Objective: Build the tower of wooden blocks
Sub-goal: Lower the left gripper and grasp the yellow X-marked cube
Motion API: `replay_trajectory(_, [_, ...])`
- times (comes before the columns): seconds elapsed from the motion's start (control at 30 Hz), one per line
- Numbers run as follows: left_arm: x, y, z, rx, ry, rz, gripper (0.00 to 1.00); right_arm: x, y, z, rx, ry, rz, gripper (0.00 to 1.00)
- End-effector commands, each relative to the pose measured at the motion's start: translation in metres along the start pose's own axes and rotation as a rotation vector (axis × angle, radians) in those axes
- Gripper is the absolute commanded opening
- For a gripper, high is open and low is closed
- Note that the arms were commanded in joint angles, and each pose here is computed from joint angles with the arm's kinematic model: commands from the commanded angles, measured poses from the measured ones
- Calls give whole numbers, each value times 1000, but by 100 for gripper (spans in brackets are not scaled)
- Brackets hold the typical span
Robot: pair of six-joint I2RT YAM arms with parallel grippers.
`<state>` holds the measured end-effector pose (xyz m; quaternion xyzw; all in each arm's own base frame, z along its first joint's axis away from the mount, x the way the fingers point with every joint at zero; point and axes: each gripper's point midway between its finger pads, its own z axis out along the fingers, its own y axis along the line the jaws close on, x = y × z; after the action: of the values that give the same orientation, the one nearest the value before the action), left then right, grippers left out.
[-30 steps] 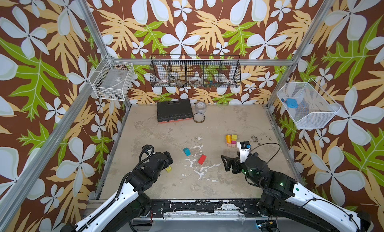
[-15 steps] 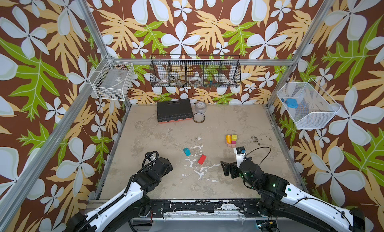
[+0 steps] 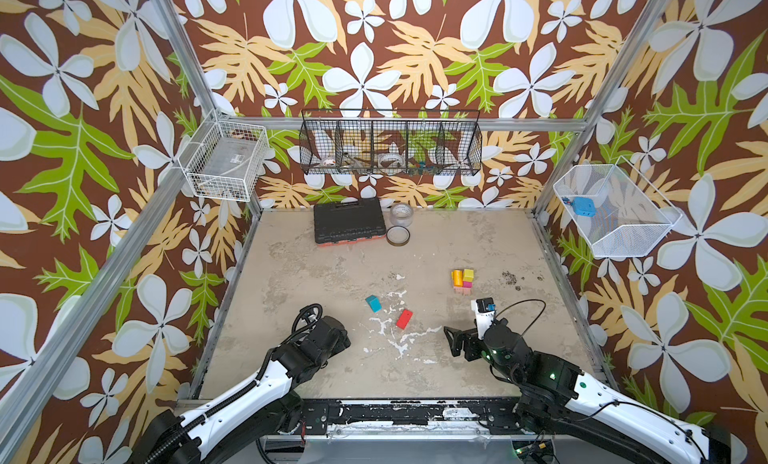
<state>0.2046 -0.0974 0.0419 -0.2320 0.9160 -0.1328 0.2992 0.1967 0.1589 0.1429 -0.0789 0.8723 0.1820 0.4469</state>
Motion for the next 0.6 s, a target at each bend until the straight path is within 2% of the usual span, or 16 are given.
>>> replay_trajectory(0.0, [-1,-2,-1,-15,-8,-11,76,-1,1,0,-5,-2,7,100])
replay_trajectory(0.57, [5,10,18,-193,-8,36,53,2,0,5,17,16,-9,100])
